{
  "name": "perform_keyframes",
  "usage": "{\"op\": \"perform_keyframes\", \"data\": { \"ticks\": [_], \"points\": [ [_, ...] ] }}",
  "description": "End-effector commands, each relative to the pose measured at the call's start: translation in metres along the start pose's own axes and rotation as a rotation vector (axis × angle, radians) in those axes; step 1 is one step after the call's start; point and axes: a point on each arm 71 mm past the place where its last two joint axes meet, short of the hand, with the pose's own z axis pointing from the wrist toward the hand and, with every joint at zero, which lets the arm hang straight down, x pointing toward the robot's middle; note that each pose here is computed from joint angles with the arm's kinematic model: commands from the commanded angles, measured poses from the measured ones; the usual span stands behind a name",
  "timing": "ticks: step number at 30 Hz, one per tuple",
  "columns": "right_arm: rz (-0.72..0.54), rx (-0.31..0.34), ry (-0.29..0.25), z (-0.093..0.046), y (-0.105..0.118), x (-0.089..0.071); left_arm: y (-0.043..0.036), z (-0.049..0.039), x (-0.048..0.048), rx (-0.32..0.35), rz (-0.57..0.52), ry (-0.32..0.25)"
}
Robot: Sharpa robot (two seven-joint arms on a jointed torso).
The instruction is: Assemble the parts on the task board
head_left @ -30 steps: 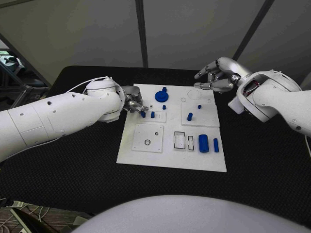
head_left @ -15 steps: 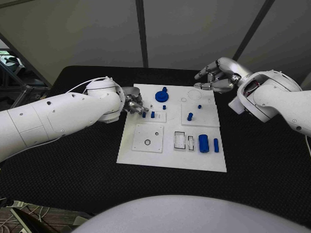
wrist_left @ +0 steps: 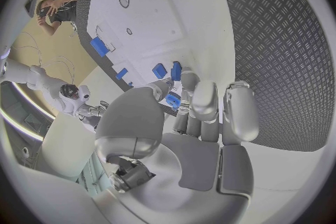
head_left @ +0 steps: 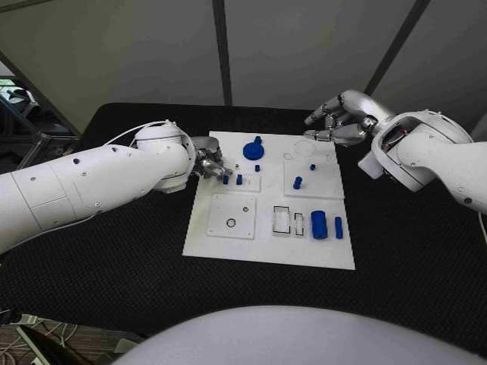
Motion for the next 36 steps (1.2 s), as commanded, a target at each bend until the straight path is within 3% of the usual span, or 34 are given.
{"op": "perform_keyframes", "data": {
  "ticks": [1,16,36],
  "points": [
    [0.001,-0.008,0.005,0.0005,0.0014,0.0000,-0.0007,-0.0003,0.0007,0.005,-0.023,0.017],
    [0.001,-0.008,0.006,0.0011,0.0016,0.0004,0.0012,0.0005,0.0017,0.014,-0.107,0.042],
    [0.001,-0.008,0.008,0.0014,0.0015,0.0006,0.0014,-0.0009,0.0024,0.019,-0.111,0.050]
  ]
}}
